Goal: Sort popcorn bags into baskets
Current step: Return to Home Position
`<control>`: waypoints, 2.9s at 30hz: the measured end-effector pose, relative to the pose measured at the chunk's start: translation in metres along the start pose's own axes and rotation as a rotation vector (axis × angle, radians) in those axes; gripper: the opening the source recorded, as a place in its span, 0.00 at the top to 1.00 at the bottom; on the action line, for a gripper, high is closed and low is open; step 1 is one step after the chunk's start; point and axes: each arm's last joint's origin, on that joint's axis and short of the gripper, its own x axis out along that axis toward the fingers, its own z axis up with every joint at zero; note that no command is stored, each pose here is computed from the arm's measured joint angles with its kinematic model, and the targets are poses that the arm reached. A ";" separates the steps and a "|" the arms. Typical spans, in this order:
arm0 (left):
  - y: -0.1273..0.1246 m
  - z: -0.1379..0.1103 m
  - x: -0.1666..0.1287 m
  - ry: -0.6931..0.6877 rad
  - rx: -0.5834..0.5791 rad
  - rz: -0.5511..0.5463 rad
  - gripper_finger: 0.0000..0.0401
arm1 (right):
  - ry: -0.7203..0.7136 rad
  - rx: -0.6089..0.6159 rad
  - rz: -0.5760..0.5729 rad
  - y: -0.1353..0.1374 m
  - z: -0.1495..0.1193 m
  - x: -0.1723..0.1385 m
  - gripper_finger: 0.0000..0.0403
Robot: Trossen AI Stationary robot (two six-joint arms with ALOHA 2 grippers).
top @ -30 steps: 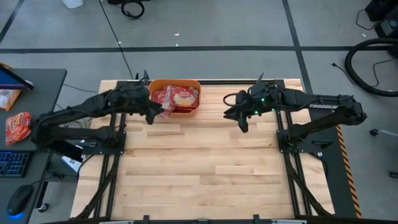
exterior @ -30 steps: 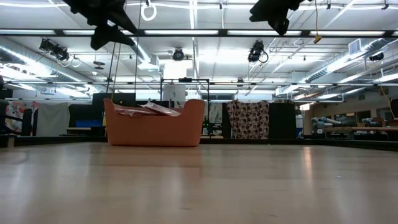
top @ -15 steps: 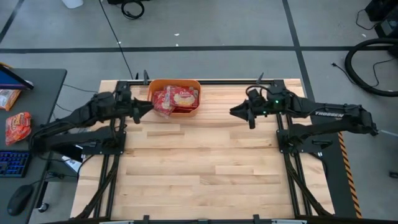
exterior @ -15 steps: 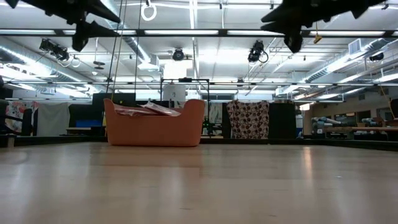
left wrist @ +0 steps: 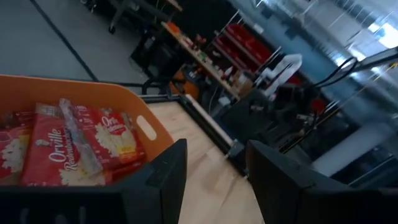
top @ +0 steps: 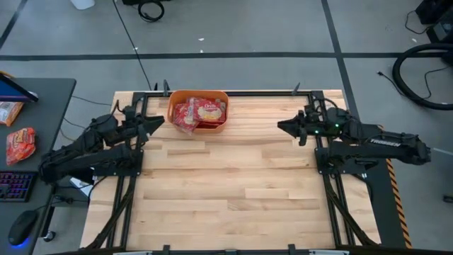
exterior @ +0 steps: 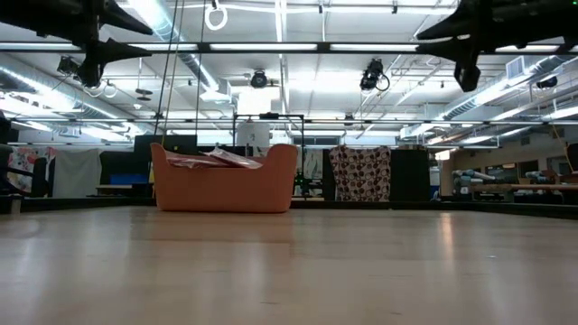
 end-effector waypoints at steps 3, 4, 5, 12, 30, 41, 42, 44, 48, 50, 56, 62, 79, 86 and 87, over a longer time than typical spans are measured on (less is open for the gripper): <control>0.005 -0.004 -0.004 -0.031 -0.017 -0.016 0.58 | -0.053 0.006 0.006 -0.001 -0.002 -0.010 0.78; 0.006 -0.006 -0.005 -0.041 -0.023 -0.021 0.58 | -0.070 0.005 0.010 -0.001 -0.002 -0.014 0.78; 0.008 -0.007 -0.007 -0.052 -0.030 -0.030 0.58 | -0.089 0.006 0.015 -0.002 -0.002 -0.017 0.78; 0.014 -0.011 -0.016 -0.111 -0.045 -0.064 0.58 | -0.180 0.032 0.032 -0.006 -0.010 -0.038 0.78; 0.033 -0.038 0.003 -0.099 -0.126 -0.103 0.58 | -0.219 0.142 0.042 -0.028 -0.042 -0.043 0.78; 0.055 -0.070 0.018 -0.079 -0.238 -0.152 0.58 | -0.205 0.232 0.045 -0.044 -0.062 -0.032 0.78; 0.057 -0.073 0.019 -0.064 -0.247 -0.144 0.58 | -0.201 0.244 0.045 -0.045 -0.065 -0.031 0.78; 0.058 -0.075 0.019 -0.049 -0.252 -0.127 0.58 | -0.192 0.265 0.046 -0.048 -0.068 -0.029 0.78; 0.057 -0.077 0.019 -0.047 -0.231 -0.111 0.58 | -0.170 0.292 0.029 -0.053 -0.076 -0.026 0.78; 0.057 -0.078 0.019 -0.048 -0.227 -0.102 0.58 | -0.162 0.293 0.023 -0.056 -0.080 -0.025 0.78; 0.056 -0.081 0.019 -0.015 -0.272 -0.116 0.58 | -0.134 0.281 -0.021 -0.059 -0.084 -0.023 0.78; 0.051 -0.087 0.018 0.151 0.016 -0.299 0.58 | -0.171 0.179 -0.083 -0.061 -0.083 -0.022 0.77; 0.048 -0.085 0.017 0.085 0.355 -0.387 0.58 | -0.080 -0.893 -0.121 -0.061 -0.085 -0.021 0.78; 0.048 -0.085 0.017 0.083 0.353 -0.386 0.58 | -0.080 -0.893 -0.121 -0.061 -0.085 -0.021 0.78; 0.048 -0.085 0.017 0.083 0.353 -0.386 0.58 | -0.079 -0.893 -0.121 -0.061 -0.085 -0.021 0.78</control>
